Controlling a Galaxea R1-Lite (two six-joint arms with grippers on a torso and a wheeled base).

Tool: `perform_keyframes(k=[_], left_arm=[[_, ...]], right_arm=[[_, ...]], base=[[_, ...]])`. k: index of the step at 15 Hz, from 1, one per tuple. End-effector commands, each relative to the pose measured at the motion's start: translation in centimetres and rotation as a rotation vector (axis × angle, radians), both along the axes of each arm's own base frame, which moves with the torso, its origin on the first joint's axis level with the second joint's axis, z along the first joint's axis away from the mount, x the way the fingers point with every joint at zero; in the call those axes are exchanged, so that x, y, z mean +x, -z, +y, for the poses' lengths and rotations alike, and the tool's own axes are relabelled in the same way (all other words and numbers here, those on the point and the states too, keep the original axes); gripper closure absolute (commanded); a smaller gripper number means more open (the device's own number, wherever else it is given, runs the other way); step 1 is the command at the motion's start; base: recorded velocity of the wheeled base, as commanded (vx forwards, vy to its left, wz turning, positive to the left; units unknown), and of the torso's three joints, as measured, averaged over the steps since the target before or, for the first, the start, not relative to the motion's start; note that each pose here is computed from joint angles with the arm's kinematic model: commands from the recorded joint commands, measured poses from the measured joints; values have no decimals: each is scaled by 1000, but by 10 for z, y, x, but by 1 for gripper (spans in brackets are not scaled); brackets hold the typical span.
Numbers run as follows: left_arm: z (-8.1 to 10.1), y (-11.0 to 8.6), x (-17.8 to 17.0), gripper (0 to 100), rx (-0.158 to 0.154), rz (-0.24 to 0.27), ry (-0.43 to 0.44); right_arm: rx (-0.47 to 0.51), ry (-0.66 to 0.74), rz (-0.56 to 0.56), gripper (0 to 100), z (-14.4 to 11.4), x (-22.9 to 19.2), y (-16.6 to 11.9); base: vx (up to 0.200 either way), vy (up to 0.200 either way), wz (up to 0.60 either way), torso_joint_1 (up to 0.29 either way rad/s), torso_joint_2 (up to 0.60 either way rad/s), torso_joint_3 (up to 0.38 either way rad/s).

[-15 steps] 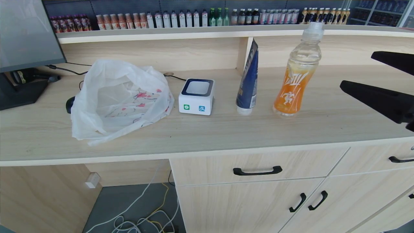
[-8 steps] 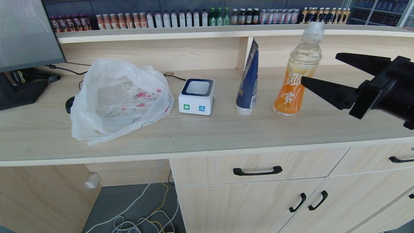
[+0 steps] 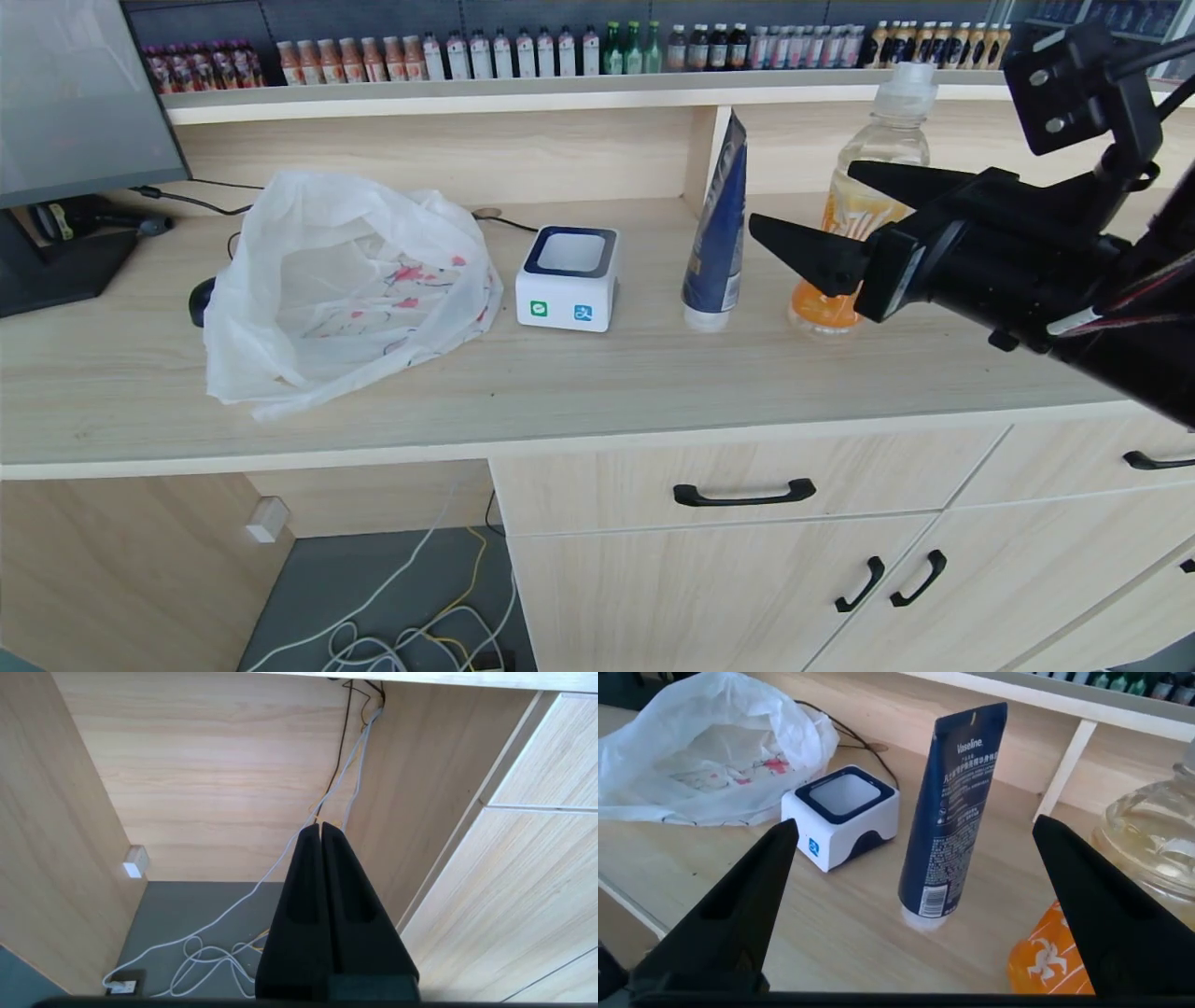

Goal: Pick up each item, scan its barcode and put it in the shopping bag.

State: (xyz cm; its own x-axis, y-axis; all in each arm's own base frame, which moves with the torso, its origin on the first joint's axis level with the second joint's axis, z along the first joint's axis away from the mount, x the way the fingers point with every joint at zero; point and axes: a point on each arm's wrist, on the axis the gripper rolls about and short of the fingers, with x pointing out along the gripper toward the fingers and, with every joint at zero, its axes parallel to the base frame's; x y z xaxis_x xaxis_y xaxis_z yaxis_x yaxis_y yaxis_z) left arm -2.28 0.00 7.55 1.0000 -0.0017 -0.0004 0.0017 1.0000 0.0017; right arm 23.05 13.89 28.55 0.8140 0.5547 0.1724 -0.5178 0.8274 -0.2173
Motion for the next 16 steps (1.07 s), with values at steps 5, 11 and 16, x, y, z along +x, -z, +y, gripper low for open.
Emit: perform_keyframes(k=[5, 11, 16], left_arm=[[0, 0, 0, 100, 0, 0, 0], [0, 0, 0, 100, 0, 0, 0], [0, 0, 0, 100, 0, 0, 0]], right_arm=[[102, 65, 82, 0, 24, 5, 5], [156, 116, 54, 0, 46, 17, 3], [169, 143, 56, 0, 60, 32, 6]], base=[[0, 0, 0, 0, 0, 0], [0, 0, 0, 0, 0, 0], [0, 0, 0, 0, 0, 0]])
